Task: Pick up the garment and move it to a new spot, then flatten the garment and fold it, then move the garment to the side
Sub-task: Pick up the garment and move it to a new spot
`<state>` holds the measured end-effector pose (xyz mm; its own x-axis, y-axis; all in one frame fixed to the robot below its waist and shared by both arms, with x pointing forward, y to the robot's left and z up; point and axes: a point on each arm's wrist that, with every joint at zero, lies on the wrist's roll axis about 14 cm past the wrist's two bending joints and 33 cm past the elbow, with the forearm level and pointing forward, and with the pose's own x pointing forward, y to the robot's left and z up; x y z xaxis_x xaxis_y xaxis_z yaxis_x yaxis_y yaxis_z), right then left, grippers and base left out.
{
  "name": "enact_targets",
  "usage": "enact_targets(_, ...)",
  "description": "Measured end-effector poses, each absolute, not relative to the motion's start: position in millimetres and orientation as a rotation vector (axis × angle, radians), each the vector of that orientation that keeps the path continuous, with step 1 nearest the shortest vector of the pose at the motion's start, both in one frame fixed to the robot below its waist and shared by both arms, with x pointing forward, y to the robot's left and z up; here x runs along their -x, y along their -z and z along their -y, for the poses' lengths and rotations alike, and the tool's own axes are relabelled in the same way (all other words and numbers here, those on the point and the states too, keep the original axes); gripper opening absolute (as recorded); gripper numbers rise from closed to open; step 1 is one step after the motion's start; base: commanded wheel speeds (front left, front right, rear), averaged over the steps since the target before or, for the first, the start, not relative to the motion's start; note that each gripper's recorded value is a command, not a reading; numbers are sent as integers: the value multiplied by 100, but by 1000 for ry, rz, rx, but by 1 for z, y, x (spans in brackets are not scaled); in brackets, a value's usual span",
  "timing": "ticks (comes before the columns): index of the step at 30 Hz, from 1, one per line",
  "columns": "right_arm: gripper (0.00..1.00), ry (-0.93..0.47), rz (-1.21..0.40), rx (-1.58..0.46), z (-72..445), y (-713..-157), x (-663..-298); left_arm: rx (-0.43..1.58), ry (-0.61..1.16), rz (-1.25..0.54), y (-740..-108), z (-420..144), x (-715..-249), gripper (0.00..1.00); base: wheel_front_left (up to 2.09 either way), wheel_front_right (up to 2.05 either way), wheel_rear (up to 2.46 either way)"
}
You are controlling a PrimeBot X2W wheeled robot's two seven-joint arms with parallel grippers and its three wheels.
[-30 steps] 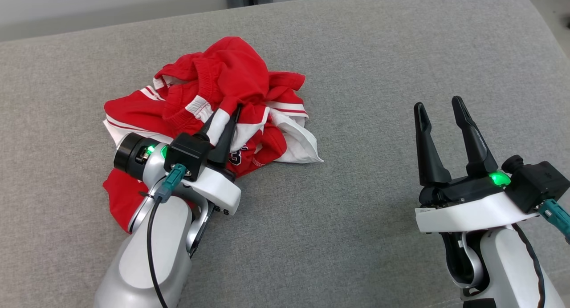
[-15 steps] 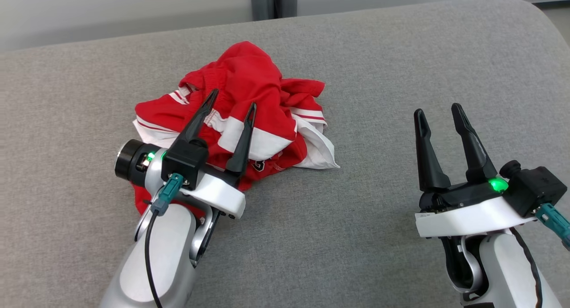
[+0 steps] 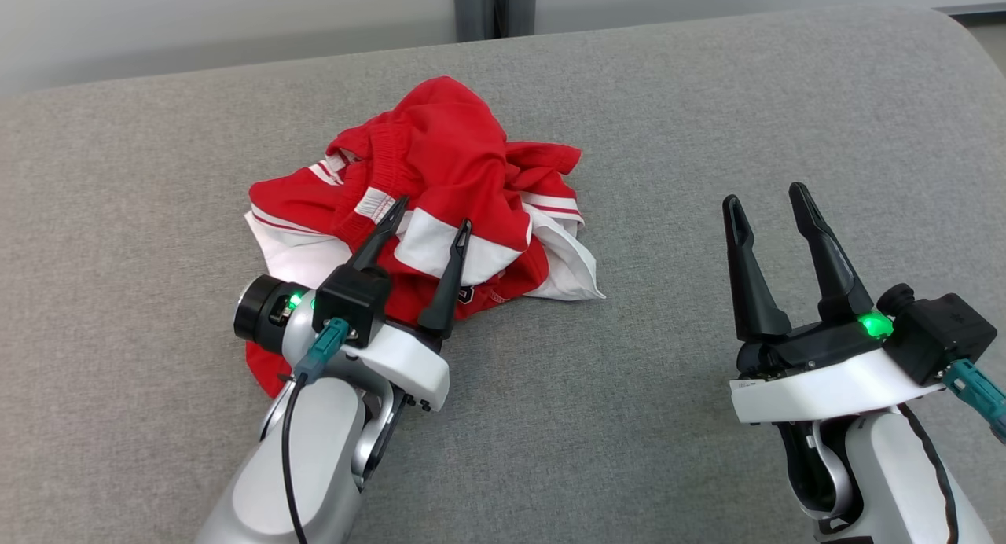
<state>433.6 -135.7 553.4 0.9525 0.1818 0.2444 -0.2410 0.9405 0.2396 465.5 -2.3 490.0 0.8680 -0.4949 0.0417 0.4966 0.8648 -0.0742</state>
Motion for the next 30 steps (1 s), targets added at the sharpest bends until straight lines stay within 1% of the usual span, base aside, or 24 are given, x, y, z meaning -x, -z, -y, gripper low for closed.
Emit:
enact_targets(1,100,-216,219,-269,136,-553,-433,75,523,7,-485,4,-467,43,0,0,0)
enact_targets(2,100,-212,217,-269,138,-552,-433,68,525,-2,-482,5,-469,0,0,0,0)
enact_targets(5,100,-194,212,-272,144,-549,-434,60,531,6,-484,10,-478,0,0,0,0)
enact_targets(12,100,-181,205,-276,148,-545,-435,85,516,149,-530,11,-490,0,0,0,0)
enact_targets(17,100,-208,209,-286,138,-548,-434,118,475,244,-565,-4,-488,0,0,0,0)
enact_targets(22,100,-236,217,-292,128,-553,-432,116,396,333,-597,-33,-489,0,0,0,0)
enact_targets(30,100,-283,202,-293,114,-548,-434,89,167,499,-651,-126,-490,0,0,0,0)
